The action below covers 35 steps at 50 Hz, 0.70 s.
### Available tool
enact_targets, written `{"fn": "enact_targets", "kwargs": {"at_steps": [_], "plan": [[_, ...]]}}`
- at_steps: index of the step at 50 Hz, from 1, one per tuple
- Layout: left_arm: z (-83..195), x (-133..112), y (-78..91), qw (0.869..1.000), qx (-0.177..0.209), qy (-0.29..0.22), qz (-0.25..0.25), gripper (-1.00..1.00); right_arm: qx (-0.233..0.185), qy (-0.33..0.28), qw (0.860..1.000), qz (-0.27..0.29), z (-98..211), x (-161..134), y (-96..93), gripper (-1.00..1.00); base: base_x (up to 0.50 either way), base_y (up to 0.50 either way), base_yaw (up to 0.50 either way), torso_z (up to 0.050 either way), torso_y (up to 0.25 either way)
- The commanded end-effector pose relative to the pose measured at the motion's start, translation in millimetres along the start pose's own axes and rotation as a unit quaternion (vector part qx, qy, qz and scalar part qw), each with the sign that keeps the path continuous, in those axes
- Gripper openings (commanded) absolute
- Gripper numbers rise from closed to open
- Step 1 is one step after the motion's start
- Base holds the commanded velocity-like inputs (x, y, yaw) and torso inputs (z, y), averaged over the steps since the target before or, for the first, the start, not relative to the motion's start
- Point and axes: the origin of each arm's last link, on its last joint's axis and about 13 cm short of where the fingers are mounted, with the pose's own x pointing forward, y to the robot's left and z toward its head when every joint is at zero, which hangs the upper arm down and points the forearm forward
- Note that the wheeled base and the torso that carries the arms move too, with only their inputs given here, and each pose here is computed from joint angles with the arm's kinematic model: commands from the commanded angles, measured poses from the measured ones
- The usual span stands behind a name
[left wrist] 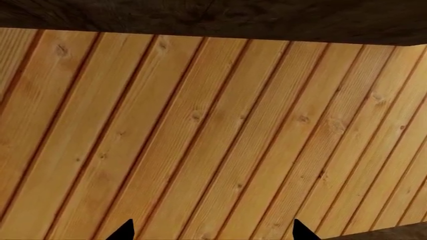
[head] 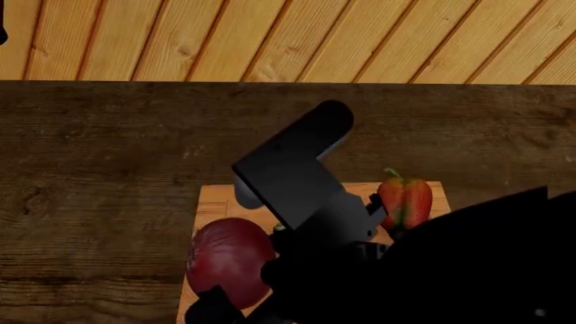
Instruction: Place the avocado, onion, tomato and bell pepper on the cutting board.
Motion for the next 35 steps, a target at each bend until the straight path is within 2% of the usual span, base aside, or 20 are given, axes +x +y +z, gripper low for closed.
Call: {"fn": "enact_targets", "kwargs": {"at_steps": [1,19,20,35], "plan": [[-1.1,-0.5,0.7,1.0,0.0,0.001,0.001,1.0,0.001,0.002,1.0,0.002,-6.1,5.1,-3.3,-1.0,0.0,0.0,0.0,0.0,0.0],[-0.7,-0.8,1.8,1.0,-0.004,-0.002,0.009,1.0,0.009,0.005,1.0,0.001,-7.8,5.3,-3.8,-1.0,0.0,0.0,0.0,0.0,0.0],[-0.7,-0.9,1.7,1.0,-0.004,-0.002,0.009,1.0,0.009,0.005,1.0,0.0,-7.6,5.1,-3.9,1.0,0.0,0.0,0.0,0.0,0.0],[1.9,-0.3,2.5,1.0,-0.007,-0.005,0.011,1.0,0.001,0.004,1.0,0.0,-2.0,2.0,-2.5,1.0,0.0,0.0,0.0,0.0,0.0]]}}
